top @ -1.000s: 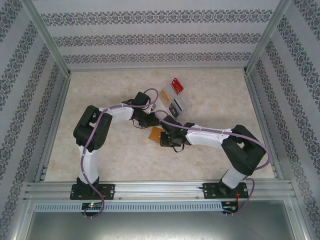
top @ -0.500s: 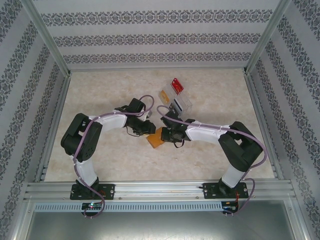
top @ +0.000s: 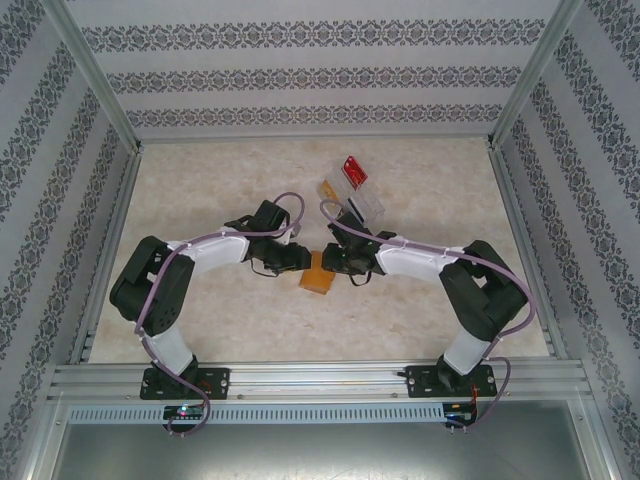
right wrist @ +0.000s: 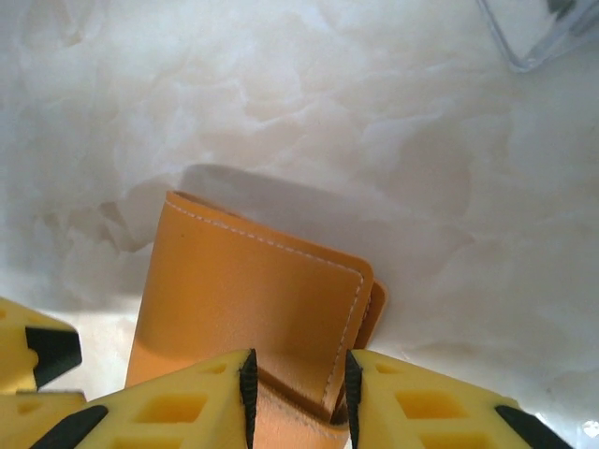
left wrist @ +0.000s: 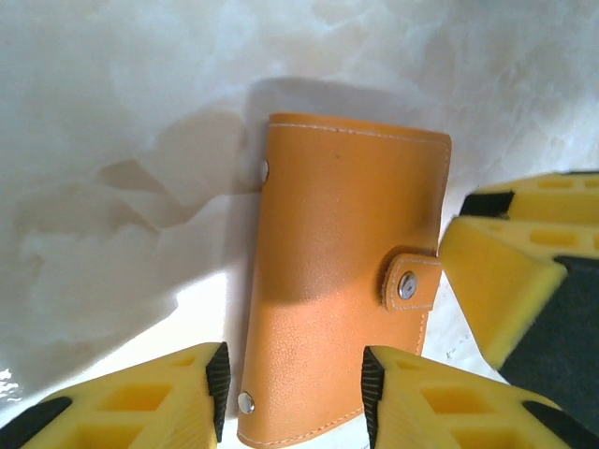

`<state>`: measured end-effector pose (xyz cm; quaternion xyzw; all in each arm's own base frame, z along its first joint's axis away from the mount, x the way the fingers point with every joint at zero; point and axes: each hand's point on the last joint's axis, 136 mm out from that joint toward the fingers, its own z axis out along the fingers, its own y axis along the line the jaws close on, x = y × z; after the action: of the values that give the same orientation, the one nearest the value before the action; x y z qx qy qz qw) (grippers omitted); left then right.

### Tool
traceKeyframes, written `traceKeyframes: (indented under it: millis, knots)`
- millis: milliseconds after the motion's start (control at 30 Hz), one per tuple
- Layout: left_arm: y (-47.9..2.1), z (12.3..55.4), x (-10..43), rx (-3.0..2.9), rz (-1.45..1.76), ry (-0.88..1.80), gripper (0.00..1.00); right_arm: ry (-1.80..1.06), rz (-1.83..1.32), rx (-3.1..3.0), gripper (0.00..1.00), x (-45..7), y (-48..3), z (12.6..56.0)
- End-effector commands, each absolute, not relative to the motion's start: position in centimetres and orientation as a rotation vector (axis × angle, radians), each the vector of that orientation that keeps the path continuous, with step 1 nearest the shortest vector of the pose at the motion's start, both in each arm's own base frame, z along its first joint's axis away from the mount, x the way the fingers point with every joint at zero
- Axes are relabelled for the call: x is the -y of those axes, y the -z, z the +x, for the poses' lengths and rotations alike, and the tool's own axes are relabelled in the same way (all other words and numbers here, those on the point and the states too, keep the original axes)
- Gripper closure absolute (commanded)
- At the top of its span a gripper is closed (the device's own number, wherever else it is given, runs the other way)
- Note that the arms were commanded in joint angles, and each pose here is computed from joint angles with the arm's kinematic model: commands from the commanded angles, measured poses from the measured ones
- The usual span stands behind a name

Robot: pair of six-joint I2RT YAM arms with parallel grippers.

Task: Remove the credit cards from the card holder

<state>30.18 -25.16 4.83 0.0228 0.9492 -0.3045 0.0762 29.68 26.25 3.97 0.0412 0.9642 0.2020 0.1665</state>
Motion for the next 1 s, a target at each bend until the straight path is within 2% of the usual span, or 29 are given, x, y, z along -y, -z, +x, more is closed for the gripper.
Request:
traceKeyframes:
  millis: [0, 233, 633, 700, 833, 967]
  knots:
    - [-4.8, 31.2, 25.4, -2.835, 0.013, 0.897, 0.55, -0.575, 0.146, -2.804, 0.69, -26.1, -3.1, 27.7]
    - [-3.7, 31.2, 26.5, -2.878, 0.012, 0.970, 0.55, -0.549, 0.149, -2.853, 0.76, -26.1, -1.6, 26.7]
    - [-5.1, 30.6, 28.7, -2.844, 0.044, 1.224, 0.56, -0.555, 0.171, -2.861, 0.77, -25.3, 0.0, 26.8]
    - [-5.8, 30.7, 28.9, -2.820, 0.045, 1.252, 0.60, -0.563, 0.178, -2.857, 0.77, -25.2, -0.1, 26.9]
    - [-6.6, 30.9, 28.2, -2.787, 0.063, 1.197, 0.77, -0.578, 0.161, -2.826, 0.76, -25.1, -1.5, 27.4]
    - [-7.2, 30.8, 27.7, -2.757, 0.094, 1.165, 0.89, -0.577, 0.108, -2.774, 0.69, -25.1, -4.5, 28.2]
